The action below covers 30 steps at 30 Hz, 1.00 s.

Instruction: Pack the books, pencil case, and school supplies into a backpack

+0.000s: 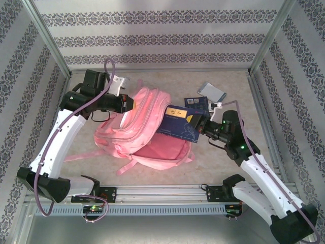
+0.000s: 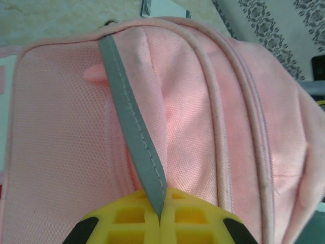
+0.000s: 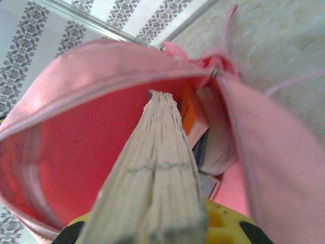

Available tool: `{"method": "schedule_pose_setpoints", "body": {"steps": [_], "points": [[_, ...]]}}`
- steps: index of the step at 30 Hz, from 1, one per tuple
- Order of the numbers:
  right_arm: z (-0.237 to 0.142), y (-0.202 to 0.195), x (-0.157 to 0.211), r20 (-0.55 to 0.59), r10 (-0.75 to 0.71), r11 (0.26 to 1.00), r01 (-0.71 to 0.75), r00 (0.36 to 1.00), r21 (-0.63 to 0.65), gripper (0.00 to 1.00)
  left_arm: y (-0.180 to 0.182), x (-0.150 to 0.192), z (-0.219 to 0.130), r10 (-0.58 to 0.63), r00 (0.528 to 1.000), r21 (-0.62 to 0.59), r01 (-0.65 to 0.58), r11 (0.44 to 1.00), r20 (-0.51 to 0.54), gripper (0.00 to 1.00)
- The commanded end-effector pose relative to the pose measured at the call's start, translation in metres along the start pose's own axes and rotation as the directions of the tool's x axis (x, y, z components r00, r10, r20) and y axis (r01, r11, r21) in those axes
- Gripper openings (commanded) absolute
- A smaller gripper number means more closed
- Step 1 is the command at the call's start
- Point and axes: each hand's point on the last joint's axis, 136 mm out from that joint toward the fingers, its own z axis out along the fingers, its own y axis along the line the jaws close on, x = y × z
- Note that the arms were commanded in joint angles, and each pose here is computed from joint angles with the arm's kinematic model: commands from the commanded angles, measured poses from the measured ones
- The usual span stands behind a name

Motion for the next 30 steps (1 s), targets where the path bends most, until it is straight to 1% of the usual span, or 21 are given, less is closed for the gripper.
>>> {"method": "schedule_pose_setpoints", "body": {"steps": [1,3,7,13,16,22,27,29,30], "points": [[0.01,0.025,0.004,-0.035,0.058,0.993,-0.062,0.998,-0.105,0.0,-0.037,-0.057,-0.035,0.099,0.963,0.105,-0.129,0.986,0.252,0.0],[0.015,0.027,0.008,-0.05,0.07,0.993,-0.075,0.996,-0.095,0.0,-0.04,-0.06,-0.036,0.086,0.963,0.123,-0.121,0.985,0.257,0.0],[0.023,0.03,0.012,-0.04,0.058,0.995,-0.061,0.998,-0.082,0.0,-0.046,-0.065,-0.039,0.079,0.959,0.152,-0.124,0.981,0.273,0.0],[0.051,0.043,0.016,-0.061,0.008,0.996,-0.013,0.998,-0.084,0.0,-0.052,-0.068,-0.042,0.079,0.955,0.185,-0.136,0.973,0.287,0.0],[0.072,0.052,0.024,-0.086,-0.048,0.997,0.042,0.995,-0.072,0.0,-0.053,-0.071,-0.042,0.071,0.953,0.208,-0.137,0.969,0.295,0.0],[0.131,0.055,0.049,-0.159,-0.124,0.992,0.121,0.979,-0.031,0.0,-0.058,-0.084,-0.043,0.039,0.947,0.289,-0.136,0.947,0.318,0.0],[0.177,0.039,0.066,-0.176,-0.15,0.982,0.168,0.973,0.091,0.0,-0.062,-0.1,-0.043,0.023,0.94,0.349,-0.148,0.925,0.34,0.0],[0.196,0.038,0.072,-0.174,-0.157,0.976,0.18,0.972,0.125,0.04,-0.066,-0.108,-0.041,0.01,0.938,0.381,-0.15,0.912,0.346,0.0],[0.205,0.037,0.074,-0.176,-0.161,0.972,0.187,0.971,0.142,0.09,-0.067,-0.111,-0.041,0.008,0.938,0.39,-0.151,0.908,0.347,0.0]]}}
